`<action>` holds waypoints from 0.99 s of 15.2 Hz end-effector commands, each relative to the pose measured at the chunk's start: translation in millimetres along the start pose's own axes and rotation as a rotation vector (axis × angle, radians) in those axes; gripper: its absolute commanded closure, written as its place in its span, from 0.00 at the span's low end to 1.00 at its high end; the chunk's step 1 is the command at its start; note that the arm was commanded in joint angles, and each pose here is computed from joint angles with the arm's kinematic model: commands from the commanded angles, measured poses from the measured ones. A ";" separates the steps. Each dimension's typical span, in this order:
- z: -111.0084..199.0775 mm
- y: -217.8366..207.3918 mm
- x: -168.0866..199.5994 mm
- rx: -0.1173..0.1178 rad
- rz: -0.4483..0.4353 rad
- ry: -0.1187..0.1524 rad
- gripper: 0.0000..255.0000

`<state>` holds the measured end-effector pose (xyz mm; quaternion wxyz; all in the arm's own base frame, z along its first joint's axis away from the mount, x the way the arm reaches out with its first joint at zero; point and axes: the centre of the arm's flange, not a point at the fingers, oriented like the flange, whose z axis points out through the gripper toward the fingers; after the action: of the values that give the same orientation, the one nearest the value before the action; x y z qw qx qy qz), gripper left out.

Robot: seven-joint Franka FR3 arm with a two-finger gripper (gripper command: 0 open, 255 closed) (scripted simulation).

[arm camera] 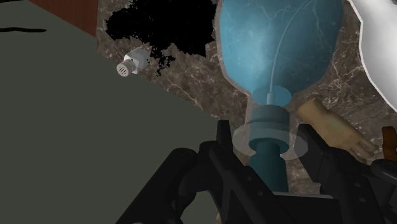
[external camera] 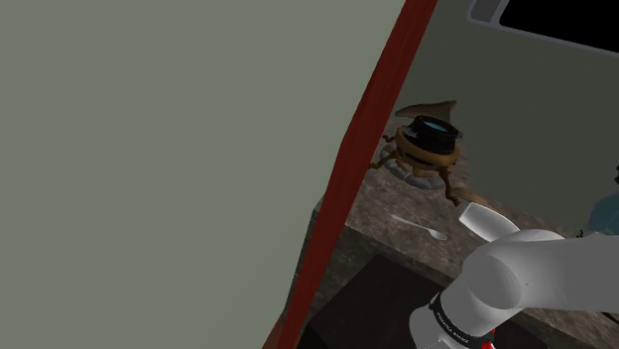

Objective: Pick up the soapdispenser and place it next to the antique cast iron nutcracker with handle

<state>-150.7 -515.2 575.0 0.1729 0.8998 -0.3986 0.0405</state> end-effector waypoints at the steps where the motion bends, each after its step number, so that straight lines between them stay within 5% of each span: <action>1: 9.4 -2.3 -1.7 0.000 0.000 0.001 1.00; 15: 78.6 -22.9 -17.3 0.000 0.000 0.001 1.00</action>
<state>-150.7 -515.1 497.1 0.1729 0.8998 -0.3985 0.0404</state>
